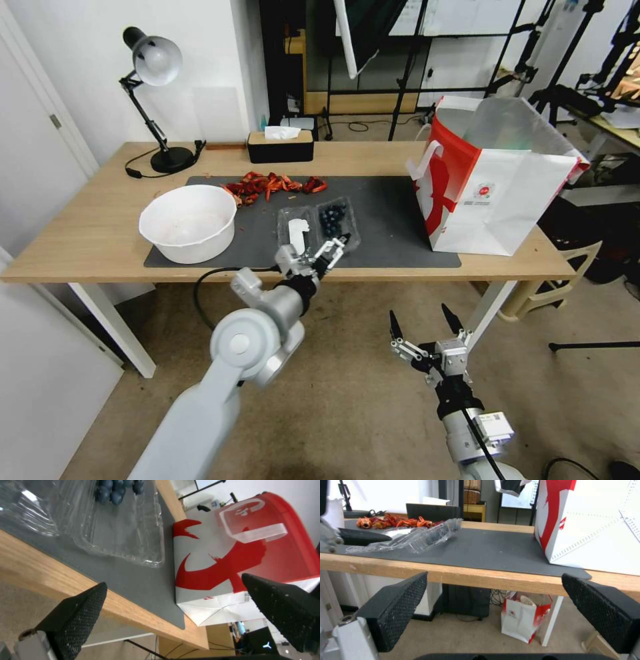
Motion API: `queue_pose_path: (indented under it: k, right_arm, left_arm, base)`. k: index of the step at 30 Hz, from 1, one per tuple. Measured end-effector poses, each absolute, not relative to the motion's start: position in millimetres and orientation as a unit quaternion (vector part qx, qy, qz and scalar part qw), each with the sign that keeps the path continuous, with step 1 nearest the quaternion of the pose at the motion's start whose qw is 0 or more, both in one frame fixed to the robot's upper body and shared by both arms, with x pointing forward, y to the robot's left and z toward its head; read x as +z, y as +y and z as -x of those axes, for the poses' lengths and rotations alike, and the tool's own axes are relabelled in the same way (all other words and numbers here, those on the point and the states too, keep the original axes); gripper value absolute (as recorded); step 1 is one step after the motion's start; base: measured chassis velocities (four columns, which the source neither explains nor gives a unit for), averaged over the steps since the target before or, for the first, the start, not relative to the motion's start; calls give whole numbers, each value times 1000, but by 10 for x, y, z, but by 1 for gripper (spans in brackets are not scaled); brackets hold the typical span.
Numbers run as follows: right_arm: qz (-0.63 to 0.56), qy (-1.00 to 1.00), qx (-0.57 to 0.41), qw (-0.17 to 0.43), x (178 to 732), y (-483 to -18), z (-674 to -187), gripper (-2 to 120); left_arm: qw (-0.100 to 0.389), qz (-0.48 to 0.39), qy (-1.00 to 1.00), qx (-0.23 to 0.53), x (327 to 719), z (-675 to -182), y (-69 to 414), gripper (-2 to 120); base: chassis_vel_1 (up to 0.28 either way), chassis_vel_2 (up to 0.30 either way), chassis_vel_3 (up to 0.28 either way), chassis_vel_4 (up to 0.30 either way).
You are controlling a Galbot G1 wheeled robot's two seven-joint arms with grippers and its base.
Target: Close the takeout container lid, then place the container into the takeout bag.
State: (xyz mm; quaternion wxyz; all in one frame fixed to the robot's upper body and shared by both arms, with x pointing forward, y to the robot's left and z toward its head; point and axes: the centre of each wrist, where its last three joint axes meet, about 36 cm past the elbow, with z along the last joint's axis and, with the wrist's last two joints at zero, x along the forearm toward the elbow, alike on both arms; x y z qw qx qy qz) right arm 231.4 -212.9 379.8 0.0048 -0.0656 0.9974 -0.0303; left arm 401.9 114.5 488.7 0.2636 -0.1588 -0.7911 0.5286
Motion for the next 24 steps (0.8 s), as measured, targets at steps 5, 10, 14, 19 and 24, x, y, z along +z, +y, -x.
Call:
queue_pose_path:
  k: [5, 10, 14, 19, 24]
  right_arm:
    - [63, 998, -31, 3, 3772, -2147, -2313, 100]
    - [62, 998, -31, 2, 3761, -2155, -2319, 100]
    - [61, 998, -31, 3, 3758, -2159, -2332, 100]
    - [61, 998, -31, 4, 3759, -2160, -2337, 100]
    - [61, 998, -31, 2, 3750, -2161, -2336, 100]
  left_arm:
    - [265, 155, -794, 525, 4846, -4129, 1098, 100]
    - [265, 154, -796, 523, 4822, -4165, 1102, 100]
    - [264, 151, -797, 521, 4793, -4216, 1110, 100]
    - [264, 146, -798, 521, 4769, -4255, 1118, 100]
    - [266, 140, -800, 520, 4709, -4288, 1133, 100]
  base:
    - [0, 0, 0, 0]
    - [0, 0, 0, 0]
    - [0, 0, 0, 0]
    - [0, 0, 0, 0]
    - [0, 0, 0, 0]
